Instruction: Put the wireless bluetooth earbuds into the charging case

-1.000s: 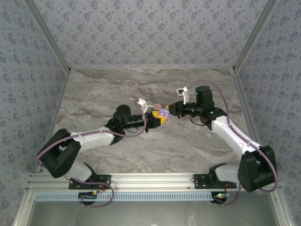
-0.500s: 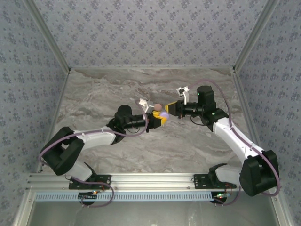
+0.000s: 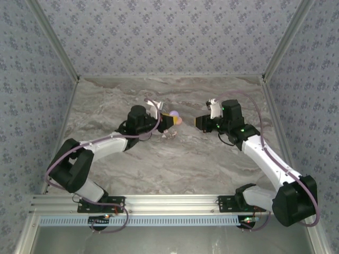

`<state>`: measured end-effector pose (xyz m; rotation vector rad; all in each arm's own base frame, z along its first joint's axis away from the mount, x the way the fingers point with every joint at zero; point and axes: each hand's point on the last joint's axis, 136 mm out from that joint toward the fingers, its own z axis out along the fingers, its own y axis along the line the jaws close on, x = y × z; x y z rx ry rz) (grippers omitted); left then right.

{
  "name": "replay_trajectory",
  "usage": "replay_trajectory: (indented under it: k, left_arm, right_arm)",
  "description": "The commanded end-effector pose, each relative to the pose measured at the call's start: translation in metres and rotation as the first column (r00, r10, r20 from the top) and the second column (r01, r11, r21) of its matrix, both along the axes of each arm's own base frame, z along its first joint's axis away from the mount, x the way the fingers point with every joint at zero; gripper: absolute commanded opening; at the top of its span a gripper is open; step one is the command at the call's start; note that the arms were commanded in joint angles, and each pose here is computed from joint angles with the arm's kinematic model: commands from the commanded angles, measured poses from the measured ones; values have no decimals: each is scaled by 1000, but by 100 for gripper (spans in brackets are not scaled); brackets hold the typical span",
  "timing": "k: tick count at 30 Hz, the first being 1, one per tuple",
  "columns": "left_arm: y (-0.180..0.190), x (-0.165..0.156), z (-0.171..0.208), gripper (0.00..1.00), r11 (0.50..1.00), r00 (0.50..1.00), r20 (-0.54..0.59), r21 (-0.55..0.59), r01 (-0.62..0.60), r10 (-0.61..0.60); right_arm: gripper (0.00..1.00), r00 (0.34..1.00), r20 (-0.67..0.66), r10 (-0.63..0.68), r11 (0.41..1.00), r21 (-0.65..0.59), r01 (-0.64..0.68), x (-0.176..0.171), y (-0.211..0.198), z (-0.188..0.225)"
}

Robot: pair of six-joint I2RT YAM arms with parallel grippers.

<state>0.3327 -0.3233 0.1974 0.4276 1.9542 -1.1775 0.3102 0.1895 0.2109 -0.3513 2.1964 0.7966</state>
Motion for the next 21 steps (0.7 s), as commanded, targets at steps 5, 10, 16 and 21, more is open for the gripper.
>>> replay_trajectory:
  k: [5,10,16,21]
  left_arm:
    - [33,57,-58,3,975,915,-366,198,-101,169]
    - [35,88,-76,3,964,888,-415,248,-99,198]
    - [31,118,-100,3,955,860,-466,289,-73,207]
    - [30,138,-117,4,950,843,-492,305,-69,219]
  right_arm:
    - [23,992,-29,-123,987,-108,119,3,-27,-13]
    - [24,988,-52,-145,983,-118,138,1,-30,-20]
    - [24,987,-73,-146,984,-114,138,-2,-30,-25]
    - [24,986,-88,-141,985,-108,131,-5,-29,-29]
